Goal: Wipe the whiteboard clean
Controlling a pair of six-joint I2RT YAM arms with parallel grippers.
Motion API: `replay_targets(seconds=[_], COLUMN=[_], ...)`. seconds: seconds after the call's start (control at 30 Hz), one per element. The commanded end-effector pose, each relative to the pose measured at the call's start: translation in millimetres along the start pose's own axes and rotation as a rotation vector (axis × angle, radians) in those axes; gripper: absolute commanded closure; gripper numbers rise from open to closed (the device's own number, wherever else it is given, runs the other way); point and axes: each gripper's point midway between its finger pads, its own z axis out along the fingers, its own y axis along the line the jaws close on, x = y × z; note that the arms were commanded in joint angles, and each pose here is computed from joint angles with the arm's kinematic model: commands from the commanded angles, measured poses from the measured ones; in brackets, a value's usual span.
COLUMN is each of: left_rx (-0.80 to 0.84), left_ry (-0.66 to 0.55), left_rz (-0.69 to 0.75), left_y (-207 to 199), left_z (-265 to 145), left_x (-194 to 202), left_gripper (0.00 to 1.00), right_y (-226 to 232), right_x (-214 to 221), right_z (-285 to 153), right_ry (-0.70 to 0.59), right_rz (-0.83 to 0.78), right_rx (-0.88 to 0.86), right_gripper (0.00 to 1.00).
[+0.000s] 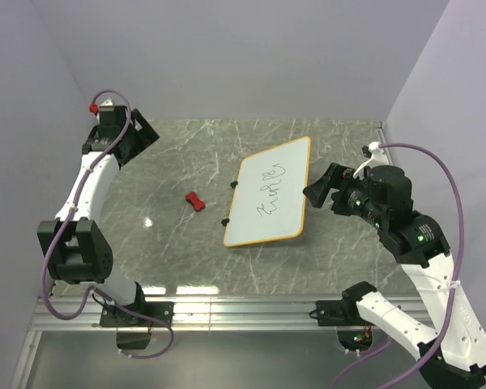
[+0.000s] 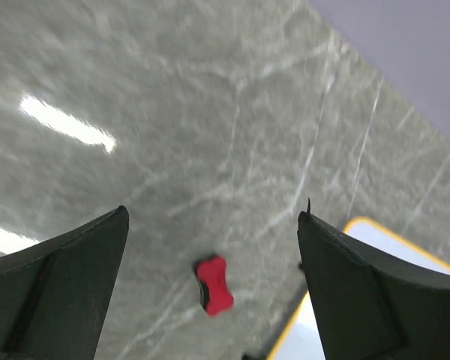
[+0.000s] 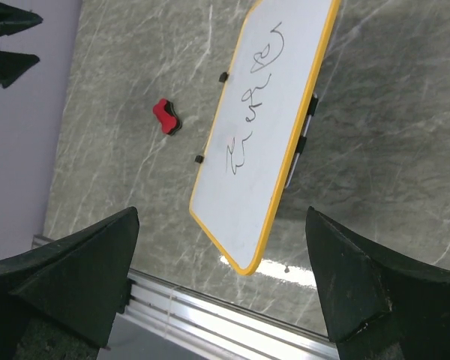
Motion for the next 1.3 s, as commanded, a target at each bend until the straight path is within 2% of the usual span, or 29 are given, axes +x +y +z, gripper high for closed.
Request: replay_targets(seconds=[0.0, 0.1, 0.2, 0.27, 0.4, 0.47, 0.5, 0.53, 0.63, 0.8, 1.0, 1.13, 1.27], left_rx=[0.028, -0.043, 0.054, 0.124, 0.231, 0.132, 0.022, -0.055, -0.16, -0.17, -0.235, -0.228, -0.178], left_ry=[0.206, 0.309, 0.322, 0.269, 0.158, 0.149, 0.215, 0.199, 0.228, 0.287, 0.309, 0.349, 0.367], left_rz=[-0.047, -0.004, -0.001, -0.006, -0.039, -0.028, 0.004, 0.044, 0.115, 0.086, 0.105, 0.094, 0.087], left_y=[-0.7, -0.2, -20.7, -45.7, -61.3, -50.1, -40.4, -31.2, -22.2, -12.1, 8.8, 15.7, 9.2], left_z=[-6.7, -6.6, -13.2, -21.9, -25.2, -16.0, -8.8, -1.4, 8.3, 10.1, 14.3, 18.9, 21.3], left_x=[56.6, 104.9, 129.2, 128.1, 119.3, 112.0, 117.6, 114.6, 127.1, 158.3, 175.7, 196.6, 211.8], left_gripper=[0.01, 0.01, 0.0, 0.01, 0.01, 0.01, 0.01, 0.01, 0.02, 0.05, 0.11, 0.16, 0.17], right_y=[2.4, -0.1, -7.4, -7.8, -10.2, -15.4, -15.4, -16.2, -15.2, -11.8, -8.6, -9.5, -9.7], right_x=[6.4, 6.4, 2.4, 0.3, -0.5, -2.2, -2.3, -2.8, -2.7, 0.7, 2.6, 1.3, 0.3], right_z=[-1.0, -6.1, -9.1, -12.7, -10.9, -6.7, -4.8, -3.4, 4.0, 14.6, 15.9, 13.2, 10.6], right_ry=[0.013, 0.003, -0.036, -0.038, -0.034, -0.036, -0.032, -0.032, -0.024, 0.001, 0.013, 0.011, 0.015], right_rz=[0.029, 0.031, 0.032, 0.035, 0.011, 0.013, 0.011, 0.017, 0.033, 0.037, 0.013, 0.007, 0.007], right_rx=[-0.024, -0.017, 0.016, 0.027, 0.041, 0.074, 0.077, 0.084, 0.086, 0.07, 0.046, 0.054, 0.062], right_gripper=[0.01, 0.01, 0.01, 0.01, 0.01, 0.0, 0.01, 0.0, 0.01, 0.01, 0.01, 0.01, 0.0])
